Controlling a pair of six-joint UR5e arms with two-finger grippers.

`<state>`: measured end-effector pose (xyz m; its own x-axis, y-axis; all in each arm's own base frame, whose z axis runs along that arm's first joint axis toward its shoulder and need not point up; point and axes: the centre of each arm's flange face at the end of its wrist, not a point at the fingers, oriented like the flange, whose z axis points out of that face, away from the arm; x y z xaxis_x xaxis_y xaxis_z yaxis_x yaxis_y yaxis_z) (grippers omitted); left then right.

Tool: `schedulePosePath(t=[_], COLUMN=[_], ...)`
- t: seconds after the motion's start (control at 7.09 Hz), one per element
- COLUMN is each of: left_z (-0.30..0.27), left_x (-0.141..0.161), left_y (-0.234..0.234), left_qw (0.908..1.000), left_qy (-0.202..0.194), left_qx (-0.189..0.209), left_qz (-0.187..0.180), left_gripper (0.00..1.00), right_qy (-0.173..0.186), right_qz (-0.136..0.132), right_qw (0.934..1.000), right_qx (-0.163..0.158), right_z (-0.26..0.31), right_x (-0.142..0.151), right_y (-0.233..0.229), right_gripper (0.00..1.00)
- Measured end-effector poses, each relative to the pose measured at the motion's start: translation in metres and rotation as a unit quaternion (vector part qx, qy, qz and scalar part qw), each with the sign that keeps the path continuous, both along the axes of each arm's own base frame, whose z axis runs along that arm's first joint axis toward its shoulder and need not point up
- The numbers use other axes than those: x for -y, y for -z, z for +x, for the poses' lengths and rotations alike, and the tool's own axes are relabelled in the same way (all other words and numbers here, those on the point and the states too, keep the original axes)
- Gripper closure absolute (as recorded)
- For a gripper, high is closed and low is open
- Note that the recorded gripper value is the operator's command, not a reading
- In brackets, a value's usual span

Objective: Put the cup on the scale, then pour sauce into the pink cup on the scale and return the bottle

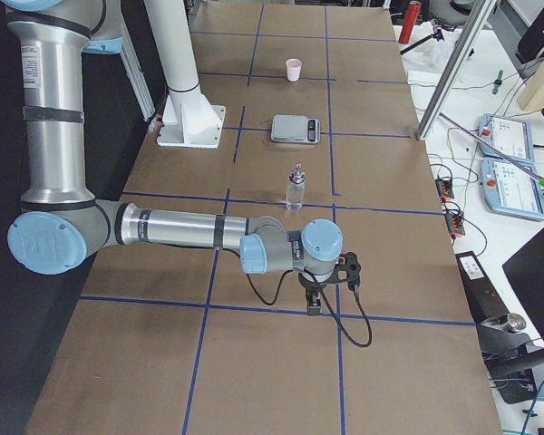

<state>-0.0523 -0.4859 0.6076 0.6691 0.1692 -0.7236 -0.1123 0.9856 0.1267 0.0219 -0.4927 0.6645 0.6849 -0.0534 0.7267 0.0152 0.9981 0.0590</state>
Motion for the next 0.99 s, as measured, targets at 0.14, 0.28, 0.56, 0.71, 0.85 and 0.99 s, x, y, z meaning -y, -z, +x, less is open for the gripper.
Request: schedulePosePath(t=[0.14,0.28,0.56,0.71,0.85,0.99], left_z=[0.002,0.004,0.006,0.006,0.006,0.006], left_x=[0.003,0.009,0.013,0.013,0.014,0.014], left_y=[0.004,0.010,0.015,0.016,0.018,0.022], left_qw=[1.0000,0.9999,0.9998,0.9998,0.9998,0.9998], left_qy=[0.004,0.012,0.019,0.020,0.020,0.021], left_qx=[-0.001,-0.001,0.001,0.001,0.001,0.000], left_qz=[-0.001,-0.004,-0.006,-0.006,-0.004,-0.002], left_gripper=[0.00,0.00,0.00,0.00,0.00,0.00], right_qy=[0.001,0.001,0.001,0.001,0.001,0.001], right_qz=[0.002,0.003,0.004,0.003,0.003,0.003], right_qw=[1.0000,1.0000,1.0000,1.0000,1.0000,1.0000], right_qx=[0.000,0.001,0.002,0.001,0.001,0.001], right_z=[0.000,0.000,-0.001,-0.001,-0.001,-0.001], right_x=[0.000,0.001,0.001,0.001,0.001,0.001], right_y=[0.001,0.002,0.003,0.002,0.002,0.002], right_gripper=[0.00,0.00,0.00,0.00,0.00,0.00])
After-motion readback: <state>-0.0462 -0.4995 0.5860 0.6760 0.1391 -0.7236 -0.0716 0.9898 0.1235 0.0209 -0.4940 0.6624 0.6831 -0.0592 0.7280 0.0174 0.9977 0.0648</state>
